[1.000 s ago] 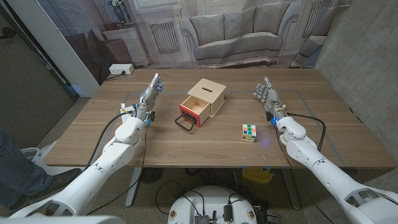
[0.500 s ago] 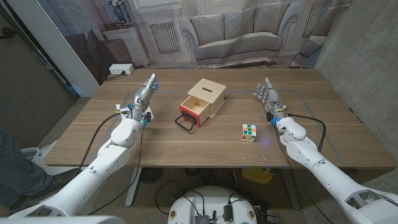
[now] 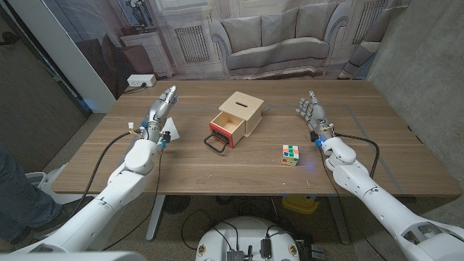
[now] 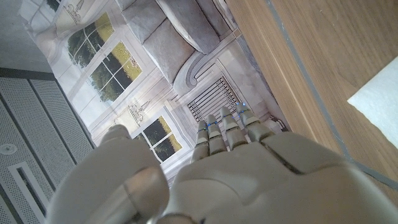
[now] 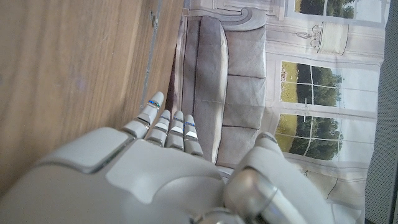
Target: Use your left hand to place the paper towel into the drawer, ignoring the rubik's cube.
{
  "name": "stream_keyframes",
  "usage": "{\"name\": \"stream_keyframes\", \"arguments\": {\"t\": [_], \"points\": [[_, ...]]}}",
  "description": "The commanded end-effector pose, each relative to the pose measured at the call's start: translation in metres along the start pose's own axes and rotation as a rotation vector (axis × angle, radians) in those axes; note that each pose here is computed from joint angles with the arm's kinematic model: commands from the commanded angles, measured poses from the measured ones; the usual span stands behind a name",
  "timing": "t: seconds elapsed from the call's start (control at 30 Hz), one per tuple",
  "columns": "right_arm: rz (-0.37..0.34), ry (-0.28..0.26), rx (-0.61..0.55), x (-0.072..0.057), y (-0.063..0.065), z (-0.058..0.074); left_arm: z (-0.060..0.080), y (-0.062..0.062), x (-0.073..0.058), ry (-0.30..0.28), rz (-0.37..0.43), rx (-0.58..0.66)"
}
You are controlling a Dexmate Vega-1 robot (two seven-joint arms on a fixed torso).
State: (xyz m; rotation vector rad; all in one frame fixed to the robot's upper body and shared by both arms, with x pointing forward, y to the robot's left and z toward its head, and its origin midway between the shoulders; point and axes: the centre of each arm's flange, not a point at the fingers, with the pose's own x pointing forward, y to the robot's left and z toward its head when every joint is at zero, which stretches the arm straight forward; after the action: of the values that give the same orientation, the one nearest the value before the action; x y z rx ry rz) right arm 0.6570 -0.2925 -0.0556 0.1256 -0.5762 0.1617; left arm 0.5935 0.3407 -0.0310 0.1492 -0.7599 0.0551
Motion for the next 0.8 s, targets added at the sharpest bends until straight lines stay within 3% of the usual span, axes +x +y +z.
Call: {"name": "stream_keyframes", "arguments": {"t": [0.03, 0.8], "points": [[-0.010, 0.008, 0.009, 0.000, -0.001, -0.003, 0.001, 0.013, -0.005, -0.011, 0.045, 0.097], [-0.035, -0.015, 0.027, -0.006, 0.001, -0.003, 0.003, 0.027, -0.021, -0.010, 0.133, 0.283]]}}
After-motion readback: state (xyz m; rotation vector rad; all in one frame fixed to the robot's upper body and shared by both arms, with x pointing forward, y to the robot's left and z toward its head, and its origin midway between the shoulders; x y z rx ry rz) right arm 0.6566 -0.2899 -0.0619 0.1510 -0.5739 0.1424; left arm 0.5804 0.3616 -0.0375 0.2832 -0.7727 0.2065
